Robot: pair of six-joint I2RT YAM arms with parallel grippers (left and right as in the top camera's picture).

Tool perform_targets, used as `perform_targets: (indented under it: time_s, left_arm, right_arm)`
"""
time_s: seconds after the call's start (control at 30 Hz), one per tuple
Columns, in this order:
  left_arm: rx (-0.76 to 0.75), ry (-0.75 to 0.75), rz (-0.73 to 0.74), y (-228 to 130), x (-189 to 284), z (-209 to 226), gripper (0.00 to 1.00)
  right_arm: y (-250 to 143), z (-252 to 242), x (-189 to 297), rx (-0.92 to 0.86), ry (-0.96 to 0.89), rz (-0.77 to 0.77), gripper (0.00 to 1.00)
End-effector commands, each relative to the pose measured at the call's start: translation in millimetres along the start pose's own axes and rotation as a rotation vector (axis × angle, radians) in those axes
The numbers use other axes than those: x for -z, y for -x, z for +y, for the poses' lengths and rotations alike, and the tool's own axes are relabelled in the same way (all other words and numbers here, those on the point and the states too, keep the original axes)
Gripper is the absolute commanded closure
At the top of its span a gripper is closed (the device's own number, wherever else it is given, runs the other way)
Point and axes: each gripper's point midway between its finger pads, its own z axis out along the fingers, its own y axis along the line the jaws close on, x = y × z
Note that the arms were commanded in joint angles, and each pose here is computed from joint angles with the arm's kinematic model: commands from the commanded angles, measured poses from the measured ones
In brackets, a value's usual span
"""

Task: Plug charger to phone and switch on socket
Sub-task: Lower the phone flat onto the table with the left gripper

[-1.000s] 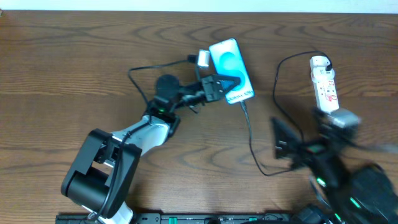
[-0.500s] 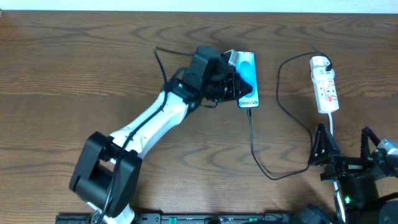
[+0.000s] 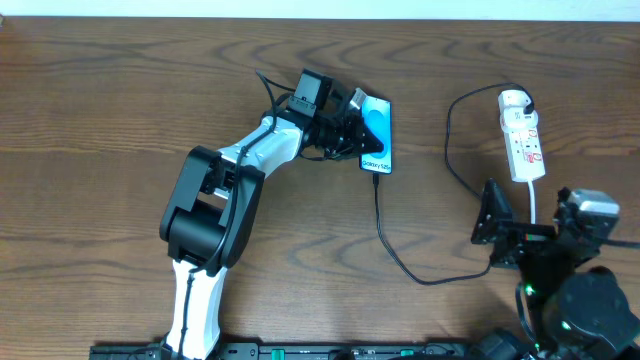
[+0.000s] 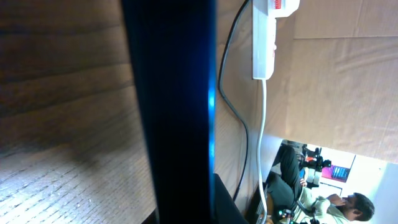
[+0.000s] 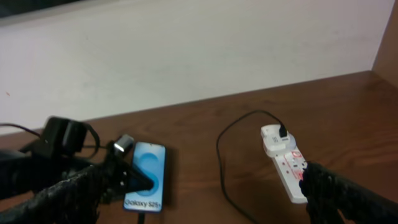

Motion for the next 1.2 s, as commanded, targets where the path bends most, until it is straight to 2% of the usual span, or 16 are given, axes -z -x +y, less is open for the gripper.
perform_targets:
  time_s: [0.0, 0.2, 0.6, 0.83, 1.0, 1.17]
  left_arm:
    - [-0.081, -0.055, 0.001, 5, 5, -25, 0.92]
    - [0.004, 0.034, 0.015, -7, 0, -3, 0.92]
    - [0.041, 0.142, -0.022, -10, -3, 23, 0.93]
    - [0.056, 0.169, -0.022, -15, -5, 31, 0.93]
    - [0.053, 0.223, -0.05, -12, -5, 40, 0.92]
    - [0.07, 0.235, -0.016, -23, -10, 40, 0.92]
  right_arm:
    - [-1, 2, -7, 0.0, -0.021, 0.012, 0.01]
    - [-3, 10, -17, -0.007, -0.025, 0.023, 0.01]
    - [11, 25, -29, -0.048, -0.004, -0.026, 0.01]
    - [32, 34, -33, -0.105, 0.015, -0.106, 0.01]
    - [28, 33, -34, -0.069, 0.009, -0.091, 0.01]
    - [21, 36, -34, -0.052, 0.03, -0.059, 0.01]
